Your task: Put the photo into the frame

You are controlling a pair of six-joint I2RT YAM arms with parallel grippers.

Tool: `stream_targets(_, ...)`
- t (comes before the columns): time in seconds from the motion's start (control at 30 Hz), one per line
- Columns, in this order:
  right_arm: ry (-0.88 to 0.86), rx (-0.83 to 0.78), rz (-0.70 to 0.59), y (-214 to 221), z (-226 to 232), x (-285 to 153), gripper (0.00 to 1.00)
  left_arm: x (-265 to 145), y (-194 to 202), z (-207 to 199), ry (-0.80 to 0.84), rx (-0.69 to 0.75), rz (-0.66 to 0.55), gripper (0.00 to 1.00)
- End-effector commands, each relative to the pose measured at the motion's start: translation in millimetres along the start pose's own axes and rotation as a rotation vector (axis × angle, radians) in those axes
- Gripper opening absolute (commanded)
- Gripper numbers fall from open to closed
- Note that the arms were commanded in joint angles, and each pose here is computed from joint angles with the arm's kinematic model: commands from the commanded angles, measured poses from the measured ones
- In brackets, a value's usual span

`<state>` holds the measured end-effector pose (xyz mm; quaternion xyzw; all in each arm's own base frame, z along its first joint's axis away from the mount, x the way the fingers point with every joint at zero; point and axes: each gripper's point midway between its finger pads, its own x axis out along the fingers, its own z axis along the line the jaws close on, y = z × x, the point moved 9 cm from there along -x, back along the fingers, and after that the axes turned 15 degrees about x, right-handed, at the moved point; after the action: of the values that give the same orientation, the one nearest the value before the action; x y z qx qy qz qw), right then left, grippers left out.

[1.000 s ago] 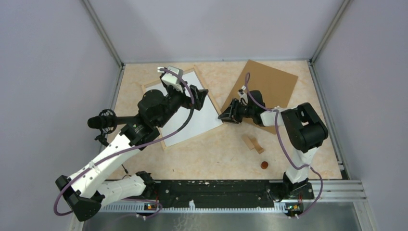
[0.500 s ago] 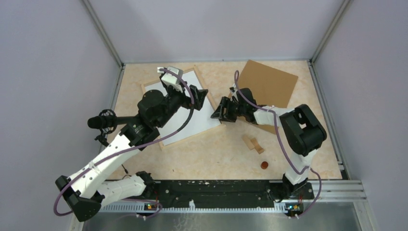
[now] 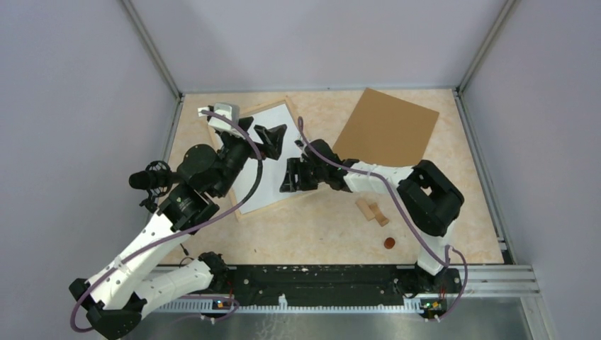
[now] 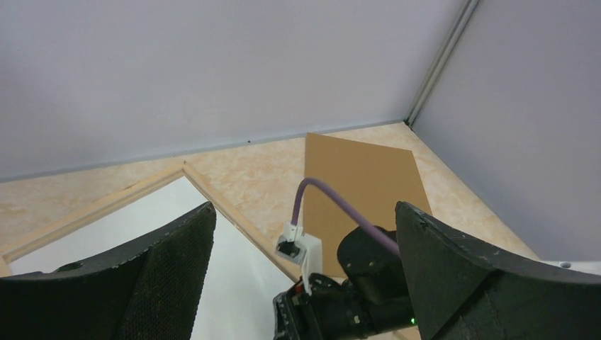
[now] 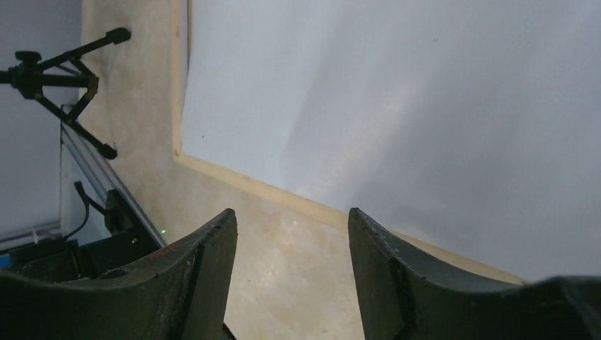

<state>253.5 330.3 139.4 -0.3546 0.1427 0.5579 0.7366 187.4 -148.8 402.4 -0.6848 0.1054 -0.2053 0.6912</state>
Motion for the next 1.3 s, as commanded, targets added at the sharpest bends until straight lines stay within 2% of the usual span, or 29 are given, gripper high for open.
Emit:
stream_targets(0.0,-0.115,0.031,0.053,12,31,18,0.56,2,-2,1,-0.007,-0.003,-0.023,0.99)
stream_targets(0.17,-0.11,0.038,0.103,27,30,36,0.55,2,-2,0,-0.001,-0.003,-0.023,0.99)
stream_targets(0.5,-0.08,0.043,0.099,28,23,55,0.55,3,-1,-1,0.012,0.003,-0.016,0.99)
stream_targets(0.77,-0.1,0.001,0.041,1,53,49,0.57,4,-1,-2,0.014,0.005,-0.014,0.99)
stream_targets(0.87,-0.124,-0.024,-0.003,-18,73,19,0.61,2,-2,1,-0.001,0.004,-0.02,0.99)
stream_targets(0.93,-0.14,-0.04,-0.071,-31,78,-12,0.7,0,-3,2,-0.014,0.004,-0.028,0.99)
stream_targets(1.0,-0.083,-0.038,-0.148,-46,65,-45,0.79,-2,-4,4,-0.021,0.002,-0.034,0.99)
stream_targets(1.13,0.225,0.018,-0.368,-72,-9,-115,0.97,3,3,0,-0.006,0.0,-0.016,0.99)
stream_targets(1.27,0.632,0.143,-0.599,-86,-99,-180,0.99,23,26,-15,0.066,-0.006,0.066,0.99)
